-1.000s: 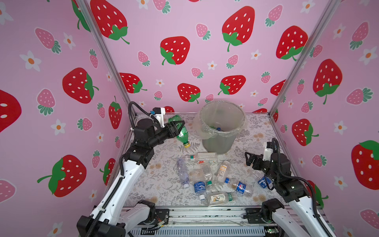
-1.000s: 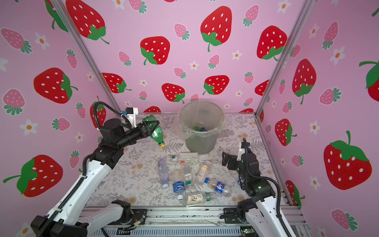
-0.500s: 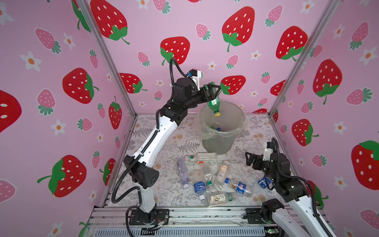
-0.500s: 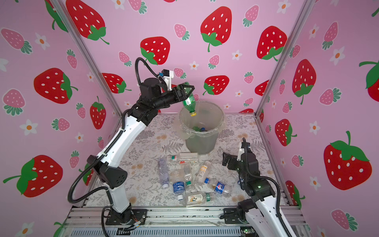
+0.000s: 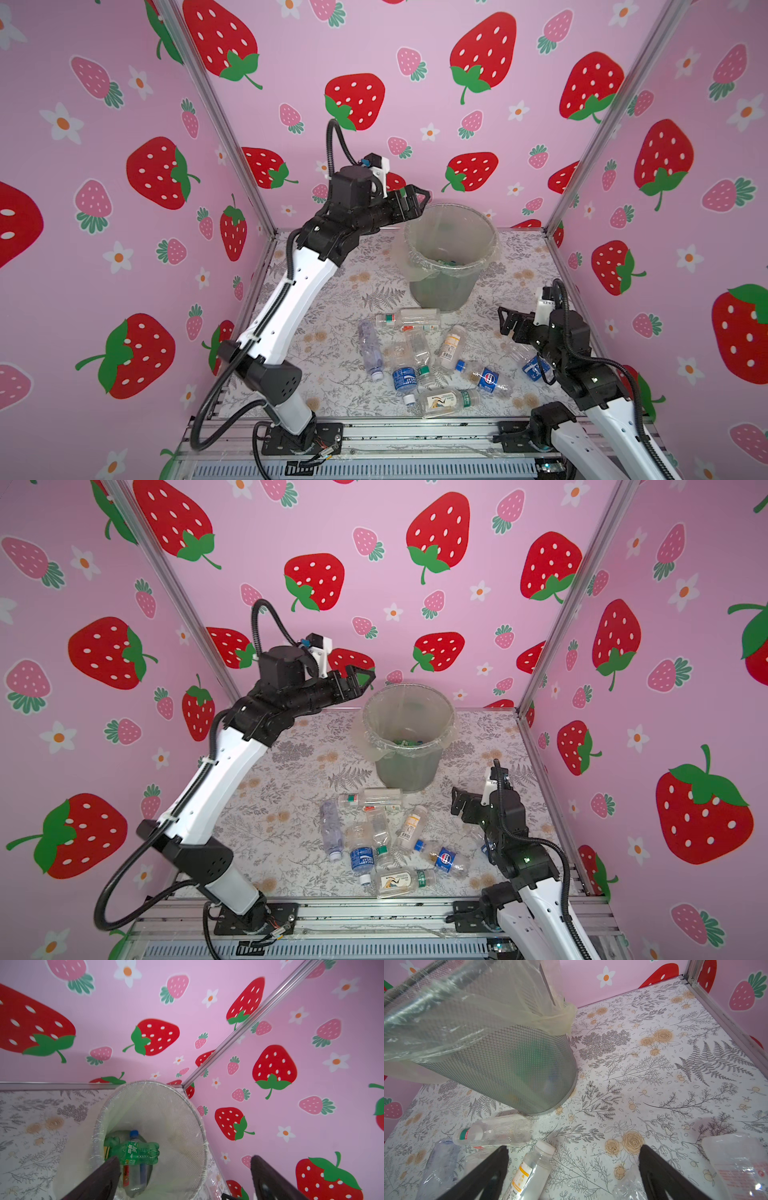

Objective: Throw the plastic bottles in the bin
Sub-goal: Throw the plastic bottle into the trash bin, then pick up the plastic bottle from the center of the table.

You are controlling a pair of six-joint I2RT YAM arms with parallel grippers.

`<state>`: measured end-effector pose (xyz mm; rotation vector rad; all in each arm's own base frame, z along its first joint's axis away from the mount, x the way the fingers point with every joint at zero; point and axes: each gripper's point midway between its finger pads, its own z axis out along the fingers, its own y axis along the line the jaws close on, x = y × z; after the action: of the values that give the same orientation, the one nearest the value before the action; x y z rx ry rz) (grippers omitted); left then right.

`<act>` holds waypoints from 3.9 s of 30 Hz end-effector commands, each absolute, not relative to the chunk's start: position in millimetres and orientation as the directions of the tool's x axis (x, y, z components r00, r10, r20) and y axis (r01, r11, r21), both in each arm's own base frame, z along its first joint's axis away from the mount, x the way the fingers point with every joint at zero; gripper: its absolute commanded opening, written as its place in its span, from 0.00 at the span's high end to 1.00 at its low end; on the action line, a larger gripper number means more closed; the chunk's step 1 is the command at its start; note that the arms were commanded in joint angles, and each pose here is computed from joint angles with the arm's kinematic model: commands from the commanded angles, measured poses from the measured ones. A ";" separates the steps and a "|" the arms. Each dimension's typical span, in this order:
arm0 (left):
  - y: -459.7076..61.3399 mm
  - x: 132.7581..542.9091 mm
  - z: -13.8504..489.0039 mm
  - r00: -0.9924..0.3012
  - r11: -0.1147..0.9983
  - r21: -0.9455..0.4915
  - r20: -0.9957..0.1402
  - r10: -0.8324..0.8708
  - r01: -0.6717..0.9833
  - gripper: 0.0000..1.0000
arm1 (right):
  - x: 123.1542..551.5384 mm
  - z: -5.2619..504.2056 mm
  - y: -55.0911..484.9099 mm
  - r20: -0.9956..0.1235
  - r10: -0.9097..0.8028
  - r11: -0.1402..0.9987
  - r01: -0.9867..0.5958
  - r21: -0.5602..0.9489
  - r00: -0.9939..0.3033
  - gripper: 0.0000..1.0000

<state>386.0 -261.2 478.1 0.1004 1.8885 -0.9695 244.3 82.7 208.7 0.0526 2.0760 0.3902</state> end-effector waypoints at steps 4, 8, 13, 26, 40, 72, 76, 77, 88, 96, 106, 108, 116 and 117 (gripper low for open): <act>-208.2 371.1 446.9 -0.465 0.805 -0.490 -0.829 -0.311 0.334 0.01 | 245.2 212.1 88.6 -0.836 0.180 0.943 -0.151 0.296 -0.518 0.01; -172.2 363.2 426.2 -0.455 0.885 -0.413 -0.844 -0.284 0.213 0.01 | 246.0 211.4 89.2 -0.833 0.174 0.944 -0.152 0.293 -0.525 0.01; -138.9 348.6 408.1 -0.437 0.939 -0.314 -0.871 -0.225 0.142 0.01 | 247.6 222.0 97.2 -0.848 0.172 0.930 -0.201 0.307 -0.501 0.01; -71.9 320.4 306.5 -0.583 0.932 -0.360 -0.747 -0.320 -0.050 0.01 | 250.1 205.0 114.0 -0.827 0.161 0.928 -0.201 0.313 -0.539 0.01; -53.9 304.1 240.0 -0.693 0.888 -0.440 -0.598 -0.403 -0.136 0.01 | 234.7 182.7 145.8 -0.787 0.135 0.920 -0.219 0.325 -0.601 0.01; -16.1 286.6 212.1 -0.698 0.895 -0.370 -0.572 -0.431 -0.249 0.01 | 186.9 136.8 305.0 -0.696 -0.220 0.860 -0.473 0.193 -0.683 0.05; -21.4 285.7 210.0 -0.712 0.889 -0.396 -0.553 -0.432 -0.232 0.01 | 183.8 125.8 311.3 -0.677 -0.239 0.859 -0.477 0.187 -0.696 0.05; -22.0 285.4 208.5 -0.715 0.888 -0.397 -0.550 -0.432 -0.231 0.01 | 183.2 122.9 312.4 -0.671 -0.245 0.858 -0.479 0.186 -0.700 0.07; -20.5 286.2 207.6 -0.722 0.888 -0.395 -0.540 -0.433 -0.236 0.01 | 176.8 102.7 323.1 -0.640 -0.292 0.841 -0.510 0.183 -0.711 0.12; -16.1 286.6 206.0 -0.720 0.883 -0.394 -0.533 -0.445 -0.253 0.01 | 176.8 87.9 328.2 -0.617 -0.324 0.843 -0.515 0.156 -0.717 0.17; -17.6 286.9 204.3 -0.725 0.879 -0.406 -0.523 -0.448 -0.250 0.01 | 182.0 74.2 333.5 -0.590 -0.367 0.851 -0.515 0.098 -0.719 0.17; -17.4 287.1 205.1 -0.724 0.879 -0.406 -0.525 -0.448 -0.250 0.01 | 183.6 71.3 333.5 -0.585 -0.378 0.854 -0.515 0.079 -0.718 0.17; -17.7 287.3 206.2 -0.721 0.876 -0.416 -0.526 -0.452 -0.245 0.01 | 187.4 70.0 336.6 -0.583 -0.387 0.857 -0.512 0.058 -0.714 0.18; -18.2 287.5 206.0 -0.722 0.875 -0.417 -0.524 -0.451 -0.244 0.01 | 188.0 68.8 336.4 -0.583 -0.391 0.857 -0.513 0.051 -0.712 0.18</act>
<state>290.5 -16.4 209.5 -0.5137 2.3813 -0.4108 185.9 337.3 69.3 -0.6454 2.4587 0.3301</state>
